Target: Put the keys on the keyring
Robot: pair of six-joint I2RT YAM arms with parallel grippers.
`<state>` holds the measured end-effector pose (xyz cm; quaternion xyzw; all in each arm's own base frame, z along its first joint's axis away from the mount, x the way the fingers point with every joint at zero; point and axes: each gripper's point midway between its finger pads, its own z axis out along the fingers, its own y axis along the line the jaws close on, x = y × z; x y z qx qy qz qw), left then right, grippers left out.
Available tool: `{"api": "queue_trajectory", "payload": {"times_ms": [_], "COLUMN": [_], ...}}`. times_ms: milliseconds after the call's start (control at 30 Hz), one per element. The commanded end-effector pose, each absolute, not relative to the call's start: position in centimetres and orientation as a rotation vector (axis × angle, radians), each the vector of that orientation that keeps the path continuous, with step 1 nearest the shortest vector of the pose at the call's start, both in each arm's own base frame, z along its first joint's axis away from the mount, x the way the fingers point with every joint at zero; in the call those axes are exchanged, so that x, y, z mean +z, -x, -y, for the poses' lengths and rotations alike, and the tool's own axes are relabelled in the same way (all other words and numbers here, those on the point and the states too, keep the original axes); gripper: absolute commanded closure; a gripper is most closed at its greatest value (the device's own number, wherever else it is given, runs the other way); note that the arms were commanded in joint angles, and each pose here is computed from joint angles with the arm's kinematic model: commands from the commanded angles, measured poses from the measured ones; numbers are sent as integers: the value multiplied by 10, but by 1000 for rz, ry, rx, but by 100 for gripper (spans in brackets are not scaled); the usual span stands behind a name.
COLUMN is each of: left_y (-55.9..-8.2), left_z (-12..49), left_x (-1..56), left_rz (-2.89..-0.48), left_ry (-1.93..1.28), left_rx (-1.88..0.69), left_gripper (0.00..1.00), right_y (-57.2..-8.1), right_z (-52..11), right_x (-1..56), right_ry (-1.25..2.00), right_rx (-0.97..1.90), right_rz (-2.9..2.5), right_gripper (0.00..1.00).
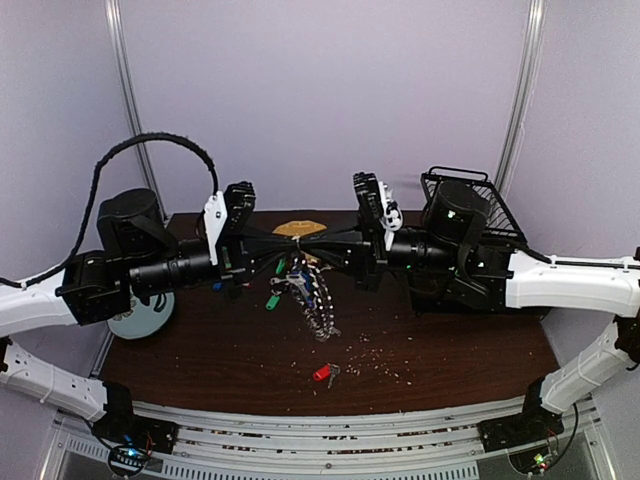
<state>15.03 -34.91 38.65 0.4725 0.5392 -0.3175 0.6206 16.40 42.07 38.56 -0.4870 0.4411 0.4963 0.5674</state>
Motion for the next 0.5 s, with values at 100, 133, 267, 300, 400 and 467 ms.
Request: {"api": "queue_trajectory", "payload": {"times_ms": [100, 133, 267, 300, 400, 467], "left_y": [-158, -158, -163, -164, -164, -164], "left_z": [341, 342, 346, 346, 348, 349], "left_x": [385, 379, 370, 372, 374, 374], "left_rz": [-1282, -1300, -1332, -1334, -1326, -1323], "left_ry": [-1147, -1177, -1251, -1256, -1265, -1266], "left_rx": [-612, -599, -524, -513, -509, -508], "left_gripper": [100, 100, 100, 100, 100, 100], "right_y": [-164, -167, -180, -182, -186, -182], "right_z": [-399, -398, -400, -401, -409, -416], "right_x": [377, 377, 374, 371, 366, 359], "right_ry": [1412, 1443, 1528, 1556, 1599, 1630], "right_rx": [890, 839, 691, 674, 669, 707], "right_rz": [-1051, -1045, -1054, -1069, -1096, -1103], "right_gripper": [67, 69, 73, 71, 65, 63]}}
